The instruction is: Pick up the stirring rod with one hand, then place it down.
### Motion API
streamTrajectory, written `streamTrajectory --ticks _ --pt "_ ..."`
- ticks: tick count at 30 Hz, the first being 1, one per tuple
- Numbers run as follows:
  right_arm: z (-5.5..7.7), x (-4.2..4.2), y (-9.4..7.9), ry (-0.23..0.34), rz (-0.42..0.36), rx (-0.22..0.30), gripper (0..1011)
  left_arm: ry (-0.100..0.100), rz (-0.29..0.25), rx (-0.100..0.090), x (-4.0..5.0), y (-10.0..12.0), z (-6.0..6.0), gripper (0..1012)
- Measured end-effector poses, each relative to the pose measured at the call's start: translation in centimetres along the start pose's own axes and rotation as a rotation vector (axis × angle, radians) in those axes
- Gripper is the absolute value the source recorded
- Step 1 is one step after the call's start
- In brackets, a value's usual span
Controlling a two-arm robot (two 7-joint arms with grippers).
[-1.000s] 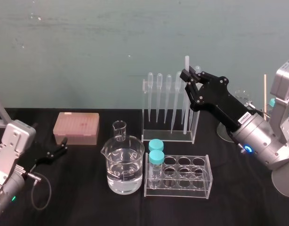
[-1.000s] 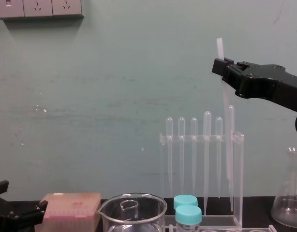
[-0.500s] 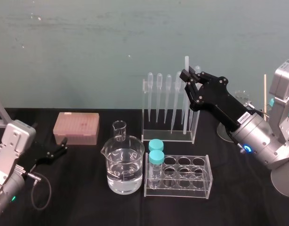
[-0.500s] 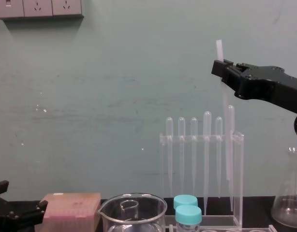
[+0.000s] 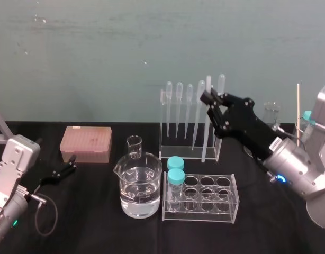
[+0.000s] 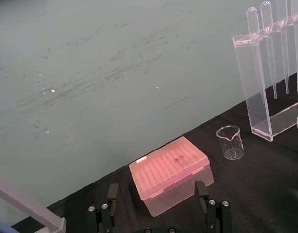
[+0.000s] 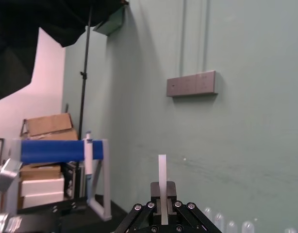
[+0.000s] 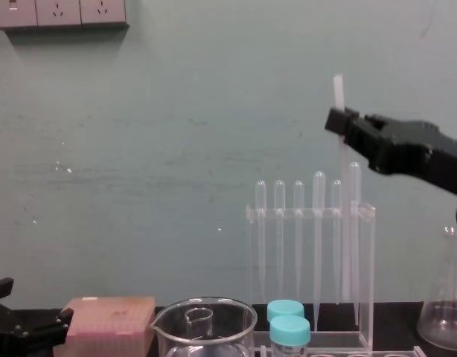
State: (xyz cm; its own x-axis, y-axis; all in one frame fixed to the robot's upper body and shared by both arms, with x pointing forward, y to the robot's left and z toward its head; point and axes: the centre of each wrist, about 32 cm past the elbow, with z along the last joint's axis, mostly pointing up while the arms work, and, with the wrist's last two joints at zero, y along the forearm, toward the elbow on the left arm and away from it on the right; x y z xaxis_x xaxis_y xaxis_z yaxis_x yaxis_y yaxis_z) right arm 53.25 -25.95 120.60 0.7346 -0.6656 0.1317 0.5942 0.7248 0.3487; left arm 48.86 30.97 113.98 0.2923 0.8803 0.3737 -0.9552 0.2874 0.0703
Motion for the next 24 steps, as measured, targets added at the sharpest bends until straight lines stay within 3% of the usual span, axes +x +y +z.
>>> streamTrajectory --ticks 9,24 --pt "-2.0 0.39 -1.3 0.019 -0.004 -0.037 65 0.000 0.000 0.000 0.00 0.0 0.0 1000" --pt "-3.7 0.84 -1.0 0.018 0.005 -0.072 65 0.000 0.000 0.000 0.00 0.0 0.0 1000"
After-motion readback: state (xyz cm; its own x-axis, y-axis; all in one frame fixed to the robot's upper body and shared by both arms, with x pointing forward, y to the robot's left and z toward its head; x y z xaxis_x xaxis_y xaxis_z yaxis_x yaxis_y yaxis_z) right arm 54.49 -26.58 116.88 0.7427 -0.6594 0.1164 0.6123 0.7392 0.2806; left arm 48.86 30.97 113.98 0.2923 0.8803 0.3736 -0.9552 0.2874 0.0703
